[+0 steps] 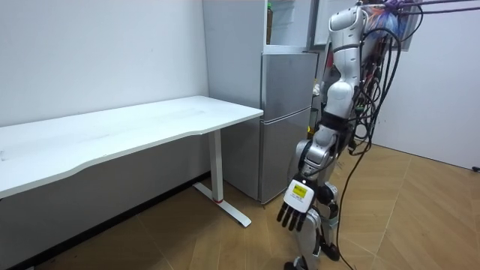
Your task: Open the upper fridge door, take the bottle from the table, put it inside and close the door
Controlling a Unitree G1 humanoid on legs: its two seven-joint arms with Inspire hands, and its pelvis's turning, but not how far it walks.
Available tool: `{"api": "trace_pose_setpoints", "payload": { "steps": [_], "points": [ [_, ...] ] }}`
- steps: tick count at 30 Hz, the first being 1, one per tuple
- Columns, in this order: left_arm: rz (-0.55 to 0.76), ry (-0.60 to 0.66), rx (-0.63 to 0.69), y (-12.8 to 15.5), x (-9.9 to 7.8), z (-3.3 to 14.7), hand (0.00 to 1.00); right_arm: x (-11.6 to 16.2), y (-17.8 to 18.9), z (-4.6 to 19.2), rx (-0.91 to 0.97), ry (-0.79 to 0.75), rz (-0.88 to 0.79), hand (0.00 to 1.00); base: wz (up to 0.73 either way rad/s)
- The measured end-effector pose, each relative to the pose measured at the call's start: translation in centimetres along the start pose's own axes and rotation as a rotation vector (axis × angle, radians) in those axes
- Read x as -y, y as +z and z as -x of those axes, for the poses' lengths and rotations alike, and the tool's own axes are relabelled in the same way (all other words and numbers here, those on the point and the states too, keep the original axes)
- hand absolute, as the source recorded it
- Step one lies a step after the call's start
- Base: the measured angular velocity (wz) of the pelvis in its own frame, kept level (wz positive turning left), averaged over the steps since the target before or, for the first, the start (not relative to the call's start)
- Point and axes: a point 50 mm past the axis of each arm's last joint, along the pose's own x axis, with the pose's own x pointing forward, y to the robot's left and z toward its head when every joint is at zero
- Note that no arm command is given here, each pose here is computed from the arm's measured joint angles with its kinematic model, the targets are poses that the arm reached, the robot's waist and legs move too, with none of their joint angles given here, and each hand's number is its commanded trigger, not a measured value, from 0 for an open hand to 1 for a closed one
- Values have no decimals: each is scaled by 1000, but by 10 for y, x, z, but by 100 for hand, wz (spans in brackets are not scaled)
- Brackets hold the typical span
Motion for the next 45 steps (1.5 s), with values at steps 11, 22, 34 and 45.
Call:
{"api": "trace_pose_setpoints", "payload": {
  "steps": [11,22,34,45],
  "points": [
    [159,177,29,-6,-47,3,0,80,92,17,347,-286,-543,0,-8],
    [162,195,91,5,-52,5,0,111,185,64,701,-445,-714,0,-5],
    [165,186,83,-9,-54,9,0,115,266,174,1231,-507,-841,0,-2],
    [177,149,92,-8,-50,8,0,107,268,192,1248,-583,-926,0,-2]
  ]
}}
